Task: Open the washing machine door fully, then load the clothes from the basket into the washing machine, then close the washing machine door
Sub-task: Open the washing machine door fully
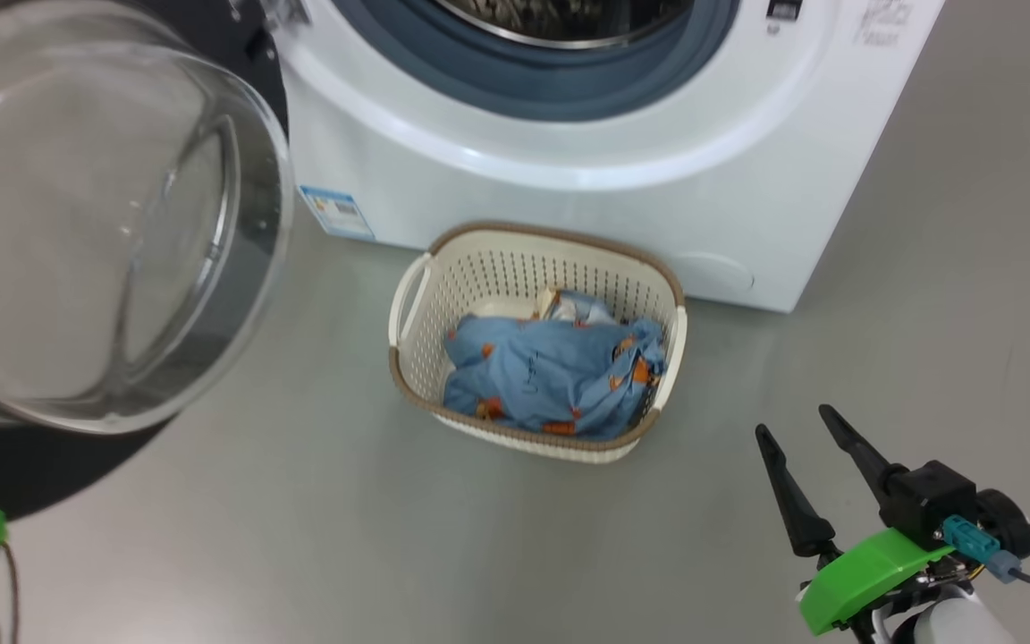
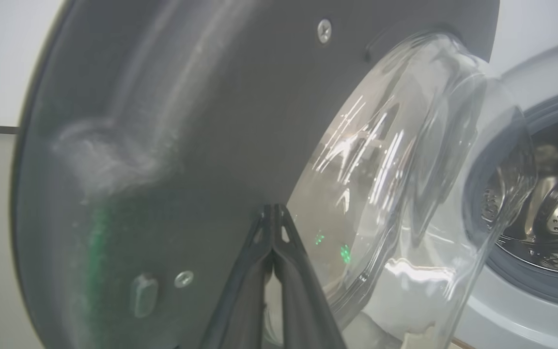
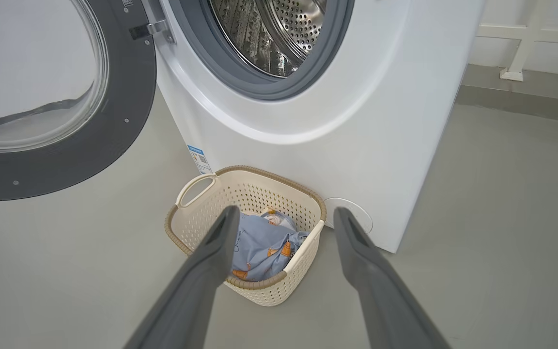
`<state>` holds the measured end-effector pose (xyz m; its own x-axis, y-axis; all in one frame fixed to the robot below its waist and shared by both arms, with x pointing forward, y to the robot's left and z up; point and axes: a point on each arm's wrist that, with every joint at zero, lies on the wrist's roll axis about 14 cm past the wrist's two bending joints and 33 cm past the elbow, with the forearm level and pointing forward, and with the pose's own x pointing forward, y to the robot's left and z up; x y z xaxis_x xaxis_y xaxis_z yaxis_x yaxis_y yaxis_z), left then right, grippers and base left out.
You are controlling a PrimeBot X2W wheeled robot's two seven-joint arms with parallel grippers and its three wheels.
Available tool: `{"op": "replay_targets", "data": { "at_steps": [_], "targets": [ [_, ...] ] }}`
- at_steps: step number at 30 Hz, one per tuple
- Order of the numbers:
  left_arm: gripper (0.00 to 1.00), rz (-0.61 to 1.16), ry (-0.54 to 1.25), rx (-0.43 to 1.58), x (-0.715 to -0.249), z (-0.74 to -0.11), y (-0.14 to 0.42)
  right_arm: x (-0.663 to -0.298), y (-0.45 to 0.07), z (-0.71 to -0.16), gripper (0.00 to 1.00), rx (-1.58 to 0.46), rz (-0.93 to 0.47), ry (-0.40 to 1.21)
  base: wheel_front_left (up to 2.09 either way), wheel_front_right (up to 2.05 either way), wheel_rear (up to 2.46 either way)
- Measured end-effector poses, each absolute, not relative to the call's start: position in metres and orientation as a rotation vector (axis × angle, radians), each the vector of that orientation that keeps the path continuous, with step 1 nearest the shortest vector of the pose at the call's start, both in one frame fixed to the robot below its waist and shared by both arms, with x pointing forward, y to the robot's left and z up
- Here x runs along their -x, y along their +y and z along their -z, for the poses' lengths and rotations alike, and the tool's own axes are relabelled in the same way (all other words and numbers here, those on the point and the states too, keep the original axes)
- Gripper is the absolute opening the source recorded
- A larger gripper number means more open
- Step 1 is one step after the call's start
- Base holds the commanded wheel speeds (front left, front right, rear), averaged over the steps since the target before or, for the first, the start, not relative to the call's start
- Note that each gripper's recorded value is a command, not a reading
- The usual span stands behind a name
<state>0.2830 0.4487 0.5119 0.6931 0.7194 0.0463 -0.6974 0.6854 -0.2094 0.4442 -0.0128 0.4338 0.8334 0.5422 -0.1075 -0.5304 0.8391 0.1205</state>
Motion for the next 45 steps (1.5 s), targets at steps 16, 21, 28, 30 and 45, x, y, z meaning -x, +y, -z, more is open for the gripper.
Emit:
{"op": "replay_targets", "data": {
  "at_steps": [16,21,28,30,45],
  "targets": [
    [0.00,-0.901,-0.111,0.103,-0.294,-0.519,0.493,-0.465,-0.020,-0.404,1.00,-0.051,-0.586,0.213,0.00,0.00,0.00],
    [0.00,-0.926,-0.118,0.093,-0.290,-0.522,0.499,-0.467,-0.018,-0.403,1.00,-0.048,-0.595,0.217,0.00,0.00,0.00],
    [0.00,-0.928,-0.126,0.097,-0.287,-0.525,0.500,-0.466,-0.018,-0.410,1.00,-0.045,-0.595,0.201,0.00,0.00,0.00],
    [0.00,-0.921,-0.133,0.100,-0.287,-0.528,0.499,-0.465,-0.017,-0.414,1.00,-0.048,-0.594,0.191,0.00,0.00,0.00],
    [0.00,-0.744,-0.139,0.043,-0.286,-0.542,0.466,-0.445,-0.017,-0.449,1.00,-0.089,-0.552,0.096,0.00,0.00,0.00]
  ]
}}
